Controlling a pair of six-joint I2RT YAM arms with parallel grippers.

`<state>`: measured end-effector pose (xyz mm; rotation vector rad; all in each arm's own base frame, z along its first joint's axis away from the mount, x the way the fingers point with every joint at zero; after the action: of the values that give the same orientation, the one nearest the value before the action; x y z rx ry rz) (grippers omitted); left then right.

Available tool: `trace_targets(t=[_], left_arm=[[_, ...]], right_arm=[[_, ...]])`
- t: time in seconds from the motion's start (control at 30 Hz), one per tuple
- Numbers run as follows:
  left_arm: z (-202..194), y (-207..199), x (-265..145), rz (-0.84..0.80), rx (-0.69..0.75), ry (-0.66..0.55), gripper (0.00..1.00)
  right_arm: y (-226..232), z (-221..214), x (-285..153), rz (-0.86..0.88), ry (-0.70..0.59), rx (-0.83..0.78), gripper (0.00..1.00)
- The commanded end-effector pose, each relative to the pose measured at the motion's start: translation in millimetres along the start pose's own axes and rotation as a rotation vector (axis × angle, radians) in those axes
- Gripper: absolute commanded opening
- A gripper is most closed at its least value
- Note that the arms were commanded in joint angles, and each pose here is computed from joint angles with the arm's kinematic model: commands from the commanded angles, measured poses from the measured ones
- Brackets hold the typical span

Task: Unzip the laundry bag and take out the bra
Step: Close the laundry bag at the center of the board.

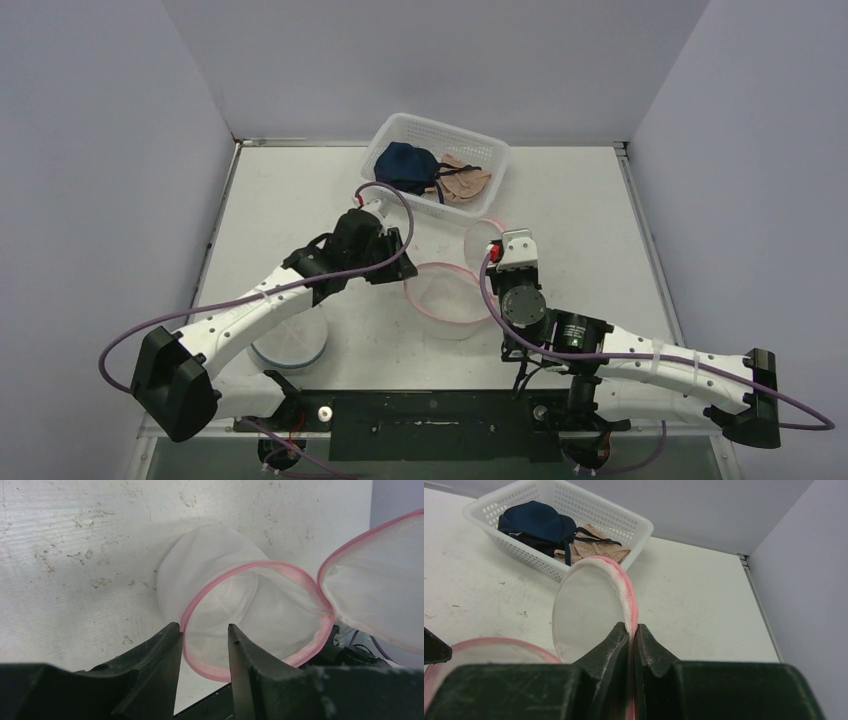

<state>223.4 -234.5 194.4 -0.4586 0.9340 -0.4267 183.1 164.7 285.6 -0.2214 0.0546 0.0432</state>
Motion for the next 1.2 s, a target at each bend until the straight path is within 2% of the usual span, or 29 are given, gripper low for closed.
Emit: trace_targets(t=[0.0, 0.13, 0.3, 0.33, 0.37, 0.43, 0.77, 0.93, 1.17], left_arm=[[20.4, -24.9, -22.1, -0.116, -0.024, -0.091, 0.42], [27.6, -39.8, -40.0, -0.194, -0.088, -0.13, 0.6], [33.8, -66.3, -52.6, -0.384, -0.326, -0.158, 0.76], [36.5, -72.4, -54.4, -0.418, -0.373, -0.163, 0.81], [39.4, -79.0, -56.6, -0.444, -0.404, -0.168, 1.0], [44.7, -92.9, -59.6, -0.456, -0.419, -0.175, 0.96], [56.5, -150.5, -52.6, -0.305, -0.396, -0.131, 0.96], [52.4, -163.4, -38.4, -0.139, -0.363, -0.067, 0.96], [31.7, -166.4, -29.8, -0.093, -0.313, 0.007, 0.96]], right_arm=[[3.4, 3.9, -1.0, 0.015, -0.017, 0.018, 0.05], [4.0, 2.3, -2.7, 0.038, -0.032, 0.032, 0.05], [3.3, -0.1, -5.7, 0.069, -0.076, 0.042, 0.05], [3.0, -0.1, -6.3, 0.077, -0.086, 0.039, 0.05], [3.7, -0.1, -6.6, 0.086, -0.095, 0.039, 0.05], [6.0, 0.6, -7.2, 0.107, -0.107, 0.037, 0.05], [14.8, -3.2, -19.2, 0.124, -0.138, -0.08, 0.05], [15.6, -6.2, -20.2, 0.1, -0.134, -0.11, 0.05], [17.4, -9.8, -20.0, 0.073, -0.123, -0.133, 0.05]])
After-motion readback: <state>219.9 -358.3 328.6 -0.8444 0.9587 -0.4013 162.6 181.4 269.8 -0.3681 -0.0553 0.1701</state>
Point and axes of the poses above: each gripper's point midway between its finger pads, its own x axis out along the fingers, its own y axis along the line the jaws close on, z = x × y, the point moved 5 cm from there along -x, back along the fingers
